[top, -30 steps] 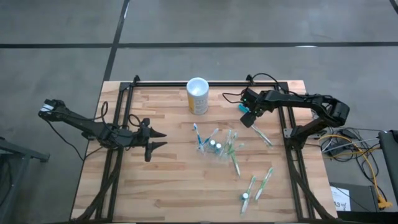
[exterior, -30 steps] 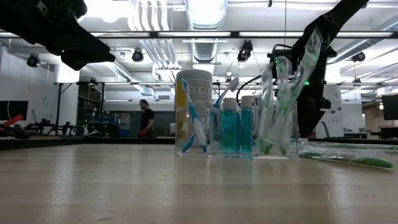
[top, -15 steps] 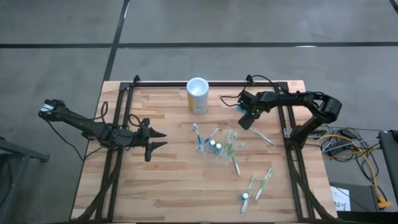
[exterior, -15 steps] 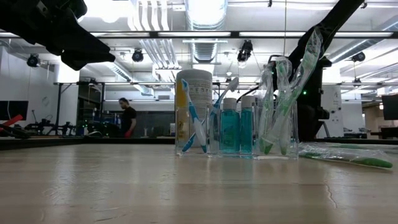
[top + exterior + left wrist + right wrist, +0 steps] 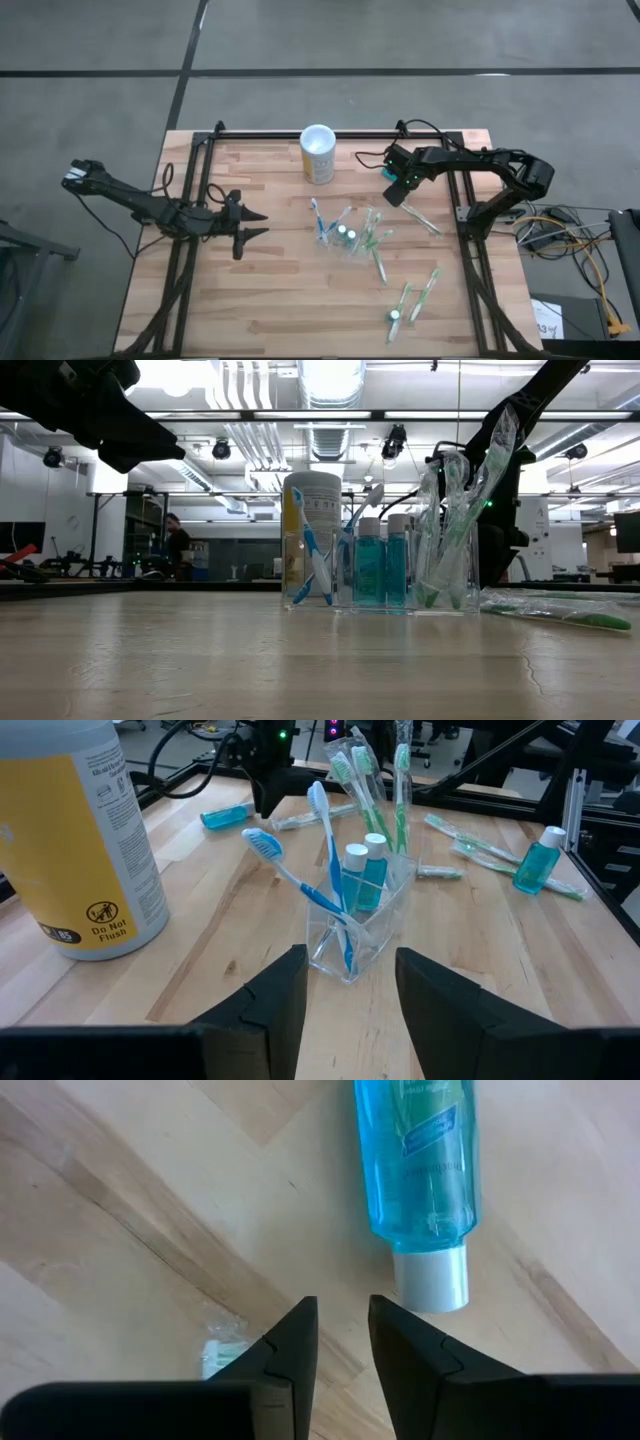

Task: Pick & Place toothbrushing station
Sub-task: Put the blue mouthwash into the middle section of the transparent organizer

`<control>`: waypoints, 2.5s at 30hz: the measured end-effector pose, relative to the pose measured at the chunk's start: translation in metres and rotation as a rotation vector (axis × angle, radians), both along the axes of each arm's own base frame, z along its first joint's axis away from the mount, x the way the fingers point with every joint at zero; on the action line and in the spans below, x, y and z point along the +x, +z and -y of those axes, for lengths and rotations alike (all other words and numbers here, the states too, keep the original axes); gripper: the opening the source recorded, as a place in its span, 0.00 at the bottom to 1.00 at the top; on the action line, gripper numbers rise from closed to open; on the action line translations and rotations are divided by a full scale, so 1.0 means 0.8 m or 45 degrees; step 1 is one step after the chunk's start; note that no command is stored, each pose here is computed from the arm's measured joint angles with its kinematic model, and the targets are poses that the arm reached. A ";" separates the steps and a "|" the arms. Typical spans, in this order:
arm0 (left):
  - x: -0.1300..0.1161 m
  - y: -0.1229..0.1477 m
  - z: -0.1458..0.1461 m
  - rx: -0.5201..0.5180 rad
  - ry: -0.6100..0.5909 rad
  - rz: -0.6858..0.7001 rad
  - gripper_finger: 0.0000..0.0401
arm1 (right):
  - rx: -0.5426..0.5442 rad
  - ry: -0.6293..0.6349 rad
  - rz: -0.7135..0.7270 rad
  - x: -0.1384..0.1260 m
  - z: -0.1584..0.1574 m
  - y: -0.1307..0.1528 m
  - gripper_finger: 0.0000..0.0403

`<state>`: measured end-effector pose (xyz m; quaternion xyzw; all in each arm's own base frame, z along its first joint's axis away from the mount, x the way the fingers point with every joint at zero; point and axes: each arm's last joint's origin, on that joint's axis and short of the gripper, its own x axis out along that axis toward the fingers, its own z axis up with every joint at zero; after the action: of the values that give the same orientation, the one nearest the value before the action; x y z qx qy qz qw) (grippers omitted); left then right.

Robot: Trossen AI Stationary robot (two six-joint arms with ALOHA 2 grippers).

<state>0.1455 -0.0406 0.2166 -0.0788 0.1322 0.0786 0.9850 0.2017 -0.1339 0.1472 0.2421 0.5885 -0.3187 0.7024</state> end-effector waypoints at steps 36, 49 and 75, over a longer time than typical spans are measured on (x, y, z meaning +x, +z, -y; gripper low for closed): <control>0.000 0.000 0.000 0.000 0.000 0.000 0.39 | -0.205 -0.111 -0.150 -0.005 0.024 0.020 0.42; 0.000 0.000 0.000 0.000 0.000 0.000 0.40 | -0.077 0.041 -0.104 -0.010 0.030 0.014 0.42; 0.000 0.000 0.000 0.000 0.000 0.000 0.40 | -0.001 -0.027 -0.013 0.003 0.037 -0.005 0.29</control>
<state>0.1455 -0.0405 0.2166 -0.0788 0.1322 0.0786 0.9850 0.2042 -0.1637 0.1433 0.2463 0.5893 -0.3275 0.6963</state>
